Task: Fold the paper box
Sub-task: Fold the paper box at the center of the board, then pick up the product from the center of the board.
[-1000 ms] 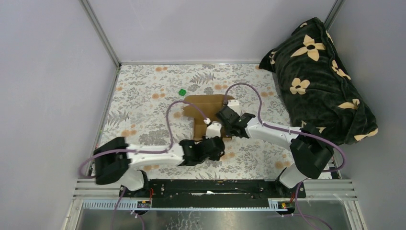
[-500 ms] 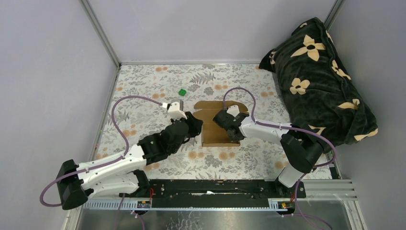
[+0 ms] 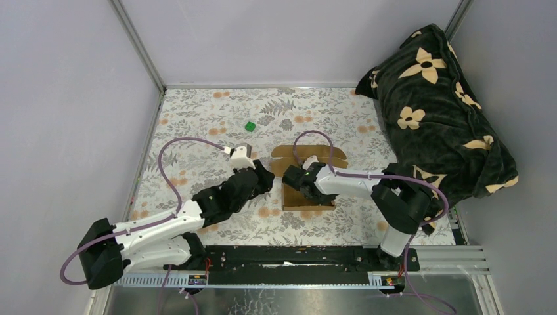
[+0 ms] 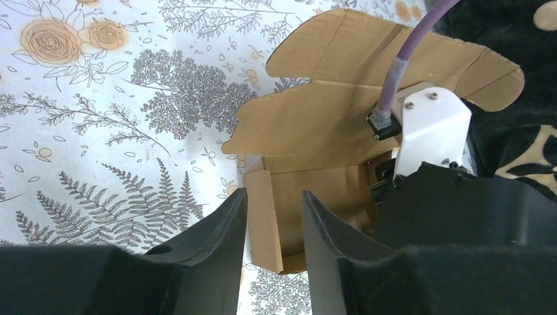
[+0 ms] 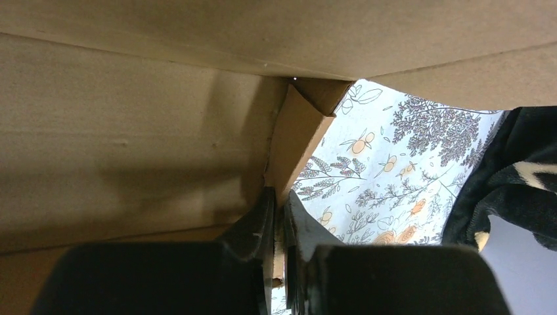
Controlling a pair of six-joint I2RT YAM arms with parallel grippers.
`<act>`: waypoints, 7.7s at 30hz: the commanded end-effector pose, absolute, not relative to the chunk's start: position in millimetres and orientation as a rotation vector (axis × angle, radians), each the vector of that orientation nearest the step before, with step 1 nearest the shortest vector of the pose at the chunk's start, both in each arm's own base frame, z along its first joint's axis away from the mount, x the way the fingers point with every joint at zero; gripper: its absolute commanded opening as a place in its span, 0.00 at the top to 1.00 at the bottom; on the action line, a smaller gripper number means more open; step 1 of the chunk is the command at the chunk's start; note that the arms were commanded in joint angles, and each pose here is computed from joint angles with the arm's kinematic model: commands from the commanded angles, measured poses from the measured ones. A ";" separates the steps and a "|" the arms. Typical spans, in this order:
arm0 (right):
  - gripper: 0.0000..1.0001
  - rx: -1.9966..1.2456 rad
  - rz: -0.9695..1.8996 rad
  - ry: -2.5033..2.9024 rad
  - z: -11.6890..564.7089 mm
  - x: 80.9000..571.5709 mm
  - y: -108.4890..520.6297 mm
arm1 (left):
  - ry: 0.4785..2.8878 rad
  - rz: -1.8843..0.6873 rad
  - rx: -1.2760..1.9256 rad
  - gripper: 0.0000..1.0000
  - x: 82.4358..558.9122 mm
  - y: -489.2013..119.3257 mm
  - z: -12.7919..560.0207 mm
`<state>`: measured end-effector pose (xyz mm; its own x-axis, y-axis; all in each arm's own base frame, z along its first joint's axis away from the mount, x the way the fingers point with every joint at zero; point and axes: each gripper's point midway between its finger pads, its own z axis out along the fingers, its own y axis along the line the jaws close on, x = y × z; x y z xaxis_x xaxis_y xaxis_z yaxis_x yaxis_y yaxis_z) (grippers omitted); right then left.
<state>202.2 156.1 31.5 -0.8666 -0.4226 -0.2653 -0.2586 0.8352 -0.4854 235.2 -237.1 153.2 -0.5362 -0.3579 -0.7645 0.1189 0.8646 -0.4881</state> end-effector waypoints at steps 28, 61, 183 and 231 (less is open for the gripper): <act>0.66 -0.278 -0.180 2.653 46.6 209.8 169.8 | 2.045 -0.692 -0.187 0.58 243.3 -249.7 149.2; 0.64 -0.158 -0.060 2.458 43.8 233.3 175.6 | 2.049 -0.691 -0.184 0.59 241.4 -248.6 150.5; 0.06 -0.159 0.375 2.315 198.3 262.9 186.3 | 2.383 -0.185 -0.025 0.09 544.5 -142.1 52.8; 0.08 -0.114 0.394 2.245 233.3 255.8 172.0 | 2.434 -0.178 -0.144 0.66 427.2 -143.0 90.2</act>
<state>249.2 177.9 192.5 -0.7177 0.0095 -0.6963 -0.2155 0.9478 0.2351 444.2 -120.8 34.3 -0.8199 -0.1374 -0.5557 -0.0821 0.9889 -0.1235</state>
